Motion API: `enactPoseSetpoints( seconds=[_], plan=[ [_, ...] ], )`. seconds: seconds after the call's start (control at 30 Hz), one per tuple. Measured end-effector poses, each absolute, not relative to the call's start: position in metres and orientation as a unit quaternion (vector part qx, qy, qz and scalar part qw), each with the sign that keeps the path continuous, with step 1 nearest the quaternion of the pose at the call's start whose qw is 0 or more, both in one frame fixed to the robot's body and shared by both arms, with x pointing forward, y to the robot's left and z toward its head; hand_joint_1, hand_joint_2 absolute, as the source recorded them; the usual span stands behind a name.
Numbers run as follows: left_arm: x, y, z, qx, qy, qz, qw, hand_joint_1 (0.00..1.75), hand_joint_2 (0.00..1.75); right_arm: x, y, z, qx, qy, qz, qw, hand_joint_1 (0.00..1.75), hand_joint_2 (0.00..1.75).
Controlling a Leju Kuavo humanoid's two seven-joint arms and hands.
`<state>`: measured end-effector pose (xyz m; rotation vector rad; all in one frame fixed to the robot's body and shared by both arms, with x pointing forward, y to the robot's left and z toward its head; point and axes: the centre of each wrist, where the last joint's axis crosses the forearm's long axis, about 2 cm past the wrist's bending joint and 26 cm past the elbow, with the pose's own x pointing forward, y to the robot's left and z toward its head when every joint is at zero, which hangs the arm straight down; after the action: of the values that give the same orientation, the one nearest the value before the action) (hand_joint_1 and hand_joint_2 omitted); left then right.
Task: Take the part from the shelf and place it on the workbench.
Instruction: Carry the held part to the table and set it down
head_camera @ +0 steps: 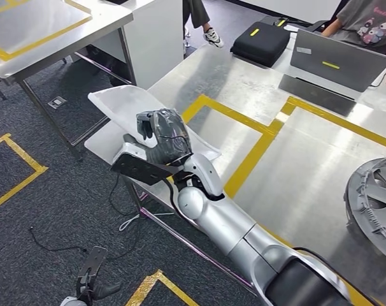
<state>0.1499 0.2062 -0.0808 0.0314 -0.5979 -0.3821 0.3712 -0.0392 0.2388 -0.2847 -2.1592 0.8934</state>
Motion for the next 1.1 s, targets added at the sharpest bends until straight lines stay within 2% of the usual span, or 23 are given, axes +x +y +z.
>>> enactPoseSetpoints(
  seconds=[0.67,1.1],
  plan=[
    [0.152,0.203,-0.08,0.01,-0.289,-0.203,0.935,0.0,1.75,0.411,-0.072,0.239,-0.157,-0.819,0.305,0.461,1.75,1.75],
    [0.152,0.194,-0.078,-0.013,-0.29,-0.216,0.932,0.0,1.75,0.451,-0.117,0.257,-0.308,-0.756,0.276,0.507,1.75,1.75]
  ],
)
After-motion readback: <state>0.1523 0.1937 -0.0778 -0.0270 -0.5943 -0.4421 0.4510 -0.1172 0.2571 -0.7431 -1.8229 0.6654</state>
